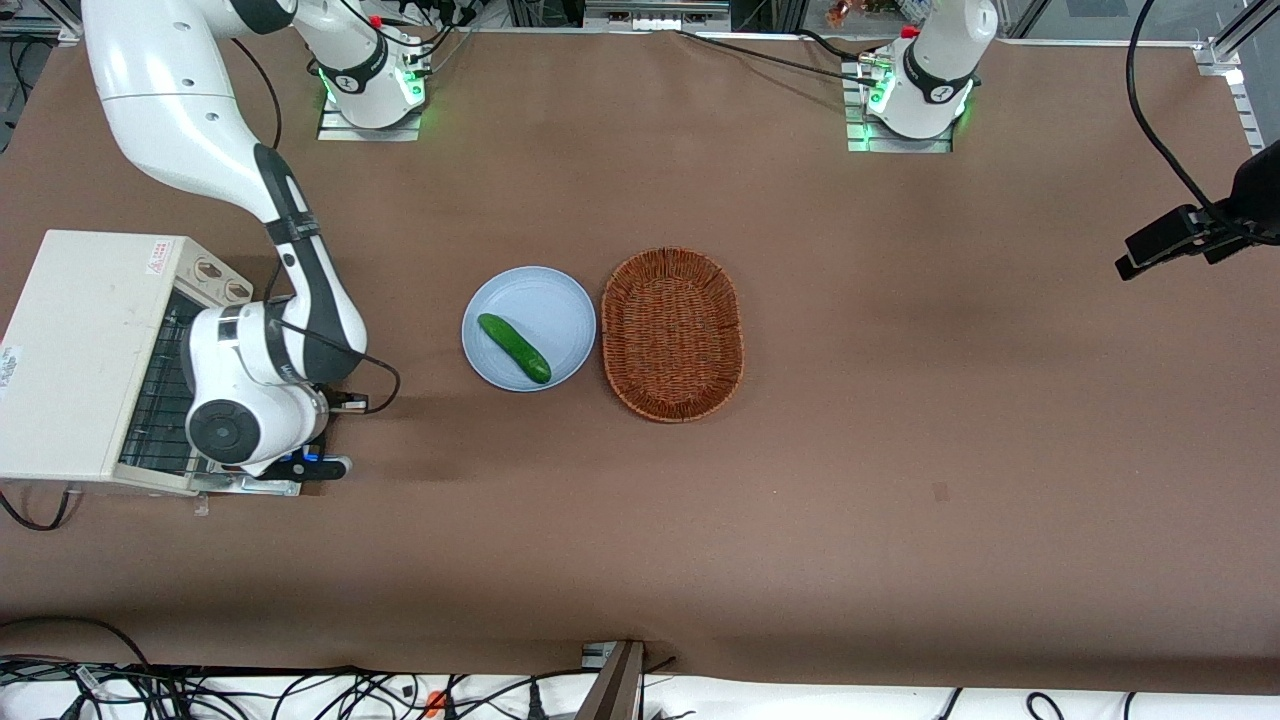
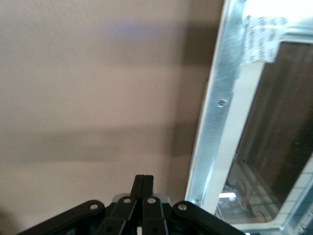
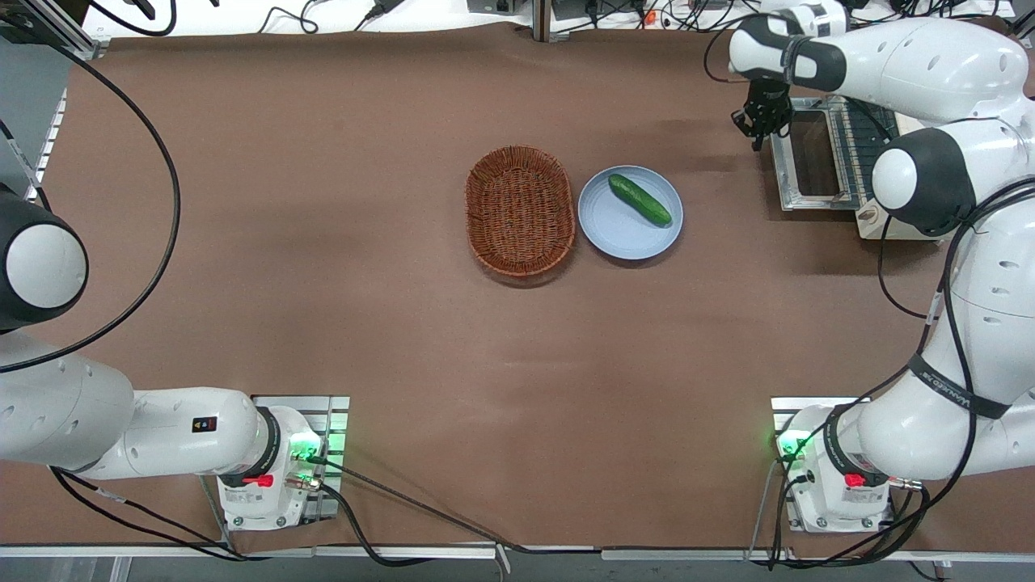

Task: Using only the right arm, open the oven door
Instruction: 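Release the door and lift the right gripper away from the oven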

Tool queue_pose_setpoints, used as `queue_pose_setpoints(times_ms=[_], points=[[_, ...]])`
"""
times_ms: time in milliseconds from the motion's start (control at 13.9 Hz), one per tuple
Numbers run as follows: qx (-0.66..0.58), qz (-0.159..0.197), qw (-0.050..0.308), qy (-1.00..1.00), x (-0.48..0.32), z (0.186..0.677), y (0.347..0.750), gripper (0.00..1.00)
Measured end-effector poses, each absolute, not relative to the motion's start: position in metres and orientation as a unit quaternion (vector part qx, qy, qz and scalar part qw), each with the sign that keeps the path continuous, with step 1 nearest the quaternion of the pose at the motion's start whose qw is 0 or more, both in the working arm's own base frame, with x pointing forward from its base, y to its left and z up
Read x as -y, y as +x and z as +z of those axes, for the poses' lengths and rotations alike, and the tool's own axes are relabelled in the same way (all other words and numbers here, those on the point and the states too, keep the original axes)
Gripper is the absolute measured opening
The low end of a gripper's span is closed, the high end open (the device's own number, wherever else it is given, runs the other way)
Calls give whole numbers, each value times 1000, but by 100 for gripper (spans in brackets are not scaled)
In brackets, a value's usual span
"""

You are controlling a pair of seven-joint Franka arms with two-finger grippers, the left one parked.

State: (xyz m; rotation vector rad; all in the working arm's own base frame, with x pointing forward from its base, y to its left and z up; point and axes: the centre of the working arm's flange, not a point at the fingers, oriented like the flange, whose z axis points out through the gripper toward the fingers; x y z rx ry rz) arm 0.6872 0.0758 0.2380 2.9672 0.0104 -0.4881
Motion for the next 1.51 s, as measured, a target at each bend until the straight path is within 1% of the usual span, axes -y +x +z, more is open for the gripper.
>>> queue_pose_setpoints(times_ms=[144,287,359,503,574,718,862,933,1005,1508], points=[[-23,-146,58,987,-66,265,696,1],[-34,-126,44,990,-51,300,702,6],[-34,-121,37,991,-45,319,701,13],[-34,-123,28,991,-33,358,693,32],[-33,-125,26,991,-29,376,689,44],[-30,-129,23,991,-22,411,678,61],[-26,-134,21,990,-17,442,665,85],[-27,-136,18,990,-14,458,659,93],[-26,-137,16,990,-10,474,652,100],[-20,-108,10,994,0,577,603,100]])
